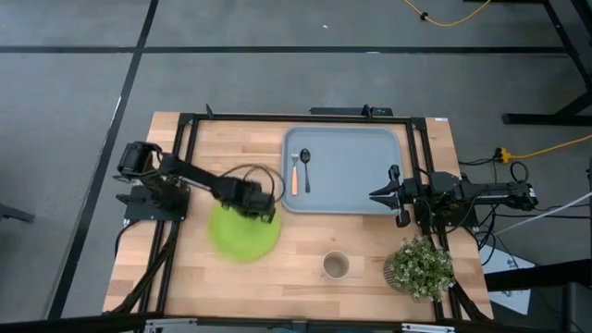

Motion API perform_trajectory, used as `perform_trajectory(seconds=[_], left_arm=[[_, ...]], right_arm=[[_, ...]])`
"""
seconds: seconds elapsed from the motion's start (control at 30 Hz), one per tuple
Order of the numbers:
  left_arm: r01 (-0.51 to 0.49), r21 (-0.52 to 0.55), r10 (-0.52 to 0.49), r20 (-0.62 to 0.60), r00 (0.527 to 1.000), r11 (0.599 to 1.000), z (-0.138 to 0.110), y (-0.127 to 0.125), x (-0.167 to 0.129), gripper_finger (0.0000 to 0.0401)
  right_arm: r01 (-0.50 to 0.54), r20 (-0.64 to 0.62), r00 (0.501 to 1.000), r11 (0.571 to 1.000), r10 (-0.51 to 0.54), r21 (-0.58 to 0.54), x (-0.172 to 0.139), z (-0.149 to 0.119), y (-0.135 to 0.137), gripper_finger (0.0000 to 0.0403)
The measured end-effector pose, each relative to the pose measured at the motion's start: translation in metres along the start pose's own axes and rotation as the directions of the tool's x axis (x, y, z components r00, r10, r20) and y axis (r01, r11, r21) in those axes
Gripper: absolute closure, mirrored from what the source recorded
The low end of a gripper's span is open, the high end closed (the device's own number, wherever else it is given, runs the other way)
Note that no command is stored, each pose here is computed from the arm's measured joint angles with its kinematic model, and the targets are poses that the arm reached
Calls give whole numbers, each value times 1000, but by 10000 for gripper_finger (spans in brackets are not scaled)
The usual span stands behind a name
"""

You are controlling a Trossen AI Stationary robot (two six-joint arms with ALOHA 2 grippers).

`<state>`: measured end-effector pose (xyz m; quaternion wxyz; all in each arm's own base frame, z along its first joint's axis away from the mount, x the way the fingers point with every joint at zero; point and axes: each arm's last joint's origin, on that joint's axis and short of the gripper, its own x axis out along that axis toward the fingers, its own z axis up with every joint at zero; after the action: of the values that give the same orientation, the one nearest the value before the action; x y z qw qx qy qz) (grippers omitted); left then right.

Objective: Pick and place plate/cup/fork/spoon on tray
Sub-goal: Put the green plate on the light blue tray to the right of the black spoon

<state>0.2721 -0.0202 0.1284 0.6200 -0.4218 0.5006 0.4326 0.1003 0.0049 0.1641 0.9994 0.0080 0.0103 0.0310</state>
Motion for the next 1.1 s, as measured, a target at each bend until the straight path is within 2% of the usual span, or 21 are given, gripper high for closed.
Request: perform_trajectory(seconds=[0.13, 0.37, 0.5, 0.6, 0.8, 1.1], left_arm=[[-84, 13, 81, 156, 984, 996, 28, 10, 5, 401], [-141, 24, 134, 194, 972, 990, 57, 19, 6, 401], [-130, 112, 99, 247, 964, 985, 68, 11, -11, 401], [-59, 168, 9, 284, 959, 984, 74, -1, -38, 401], [58, 257, -128, 265, 956, 965, 58, -24, -63, 401], [160, 373, -245, 192, 950, 914, 16, -45, -83, 401]], right_arm=[[0, 0, 1000, 1000, 0, 1, 0, 0, 0, 351], [0, 0, 1000, 1000, 0, 4, 0, 0, 0, 351], [0, 0, 1000, 1000, 0, 6, 0, 0, 0, 351], [-1, 0, 1000, 1000, 1, 7, 0, 0, 0, 351], [0, 0, 1000, 1000, 0, 5, 0, 0, 0, 351], [-1, 0, 1000, 1000, 1, 1, 0, 0, 0, 351]])
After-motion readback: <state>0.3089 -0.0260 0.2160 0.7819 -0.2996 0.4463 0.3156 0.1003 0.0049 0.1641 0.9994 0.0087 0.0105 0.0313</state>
